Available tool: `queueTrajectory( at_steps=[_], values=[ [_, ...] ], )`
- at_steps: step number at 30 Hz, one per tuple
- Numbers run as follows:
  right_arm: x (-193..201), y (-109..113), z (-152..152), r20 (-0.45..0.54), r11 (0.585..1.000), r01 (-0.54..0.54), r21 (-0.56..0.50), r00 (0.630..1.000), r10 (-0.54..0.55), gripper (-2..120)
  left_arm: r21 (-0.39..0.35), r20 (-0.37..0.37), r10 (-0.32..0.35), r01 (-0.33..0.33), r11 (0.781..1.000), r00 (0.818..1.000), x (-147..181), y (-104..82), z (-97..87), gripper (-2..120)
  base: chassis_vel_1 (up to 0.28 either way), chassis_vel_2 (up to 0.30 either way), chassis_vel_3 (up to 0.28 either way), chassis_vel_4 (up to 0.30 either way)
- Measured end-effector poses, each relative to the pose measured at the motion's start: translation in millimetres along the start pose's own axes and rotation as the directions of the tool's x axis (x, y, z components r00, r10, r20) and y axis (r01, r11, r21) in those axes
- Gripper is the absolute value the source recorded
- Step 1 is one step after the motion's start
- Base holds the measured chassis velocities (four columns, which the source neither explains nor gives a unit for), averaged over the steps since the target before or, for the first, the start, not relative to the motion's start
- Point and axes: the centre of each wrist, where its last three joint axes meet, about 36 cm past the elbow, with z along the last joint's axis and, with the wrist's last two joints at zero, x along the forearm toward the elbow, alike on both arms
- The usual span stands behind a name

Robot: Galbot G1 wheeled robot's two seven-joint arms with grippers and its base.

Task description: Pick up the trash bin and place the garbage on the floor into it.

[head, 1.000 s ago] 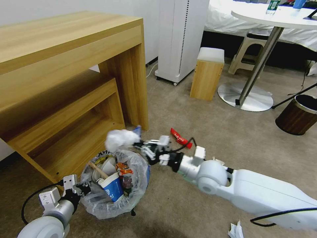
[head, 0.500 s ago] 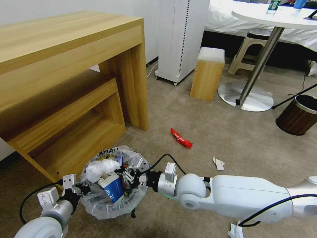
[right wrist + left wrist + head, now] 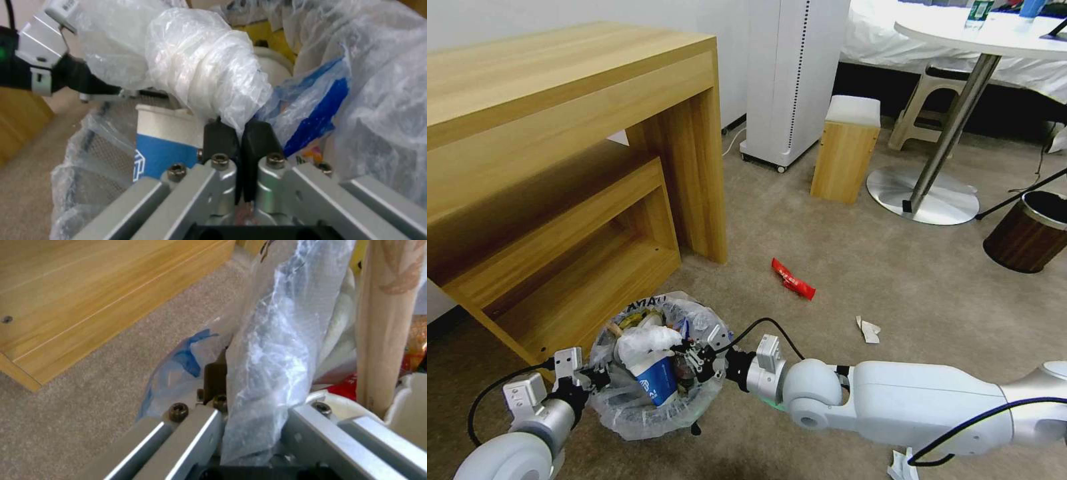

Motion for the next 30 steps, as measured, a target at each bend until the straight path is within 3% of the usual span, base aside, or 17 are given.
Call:
queueTrajectory(
  at_steps=[5, 8, 17, 24, 30],
  values=[
    [0.5, 2.1, 2.7, -0.016, 1.0, -0.014, -0.006, 1.0, 0.014, 12, -0.001, -0.002, -0.002, 0.002, 1.0, 1.0, -0.7, 1.6, 0.0, 0, 0.0, 0.0, 0.0, 0.0],
    [2.7, 4.6, 1.7, -0.012, 1.0, -0.017, -0.015, 1.0, 0.017, 29, -0.001, -0.006, -0.007, 0.007, 1.0, 1.0, -2.0, 3.5, 1.2, 0, 0.0, 0.0, 0.0, 0.0],
    [4.7, 7.9, -2.0, -0.001, 1.0, -0.019, -0.022, 1.0, 0.019, 57, -0.001, -0.011, -0.007, 0.007, 1.0, 1.0, -3.0, 4.2, 2.7, 0, 0.0, 0.0, 0.0, 0.0],
    [2.7, 14.0, -6.8, 0.016, 0.999, -0.023, -0.038, 1.0, 0.024, 87, -0.003, -0.015, -0.008, 0.008, 1.0, 1.0, -1.8, 3.6, 4.3, 0, 0.0, 0.0, 0.0, 0.0],
    [-1.7, 17.3, -8.6, 0.022, 0.998, -0.026, -0.054, 0.999, 0.027, 100, 0.0, -0.017, -0.006, 0.006, 1.0, 1.0, -1.4, 1.7, 6.5, 0, 0.0, 0.0, 0.0, 0.0]
  ],
)
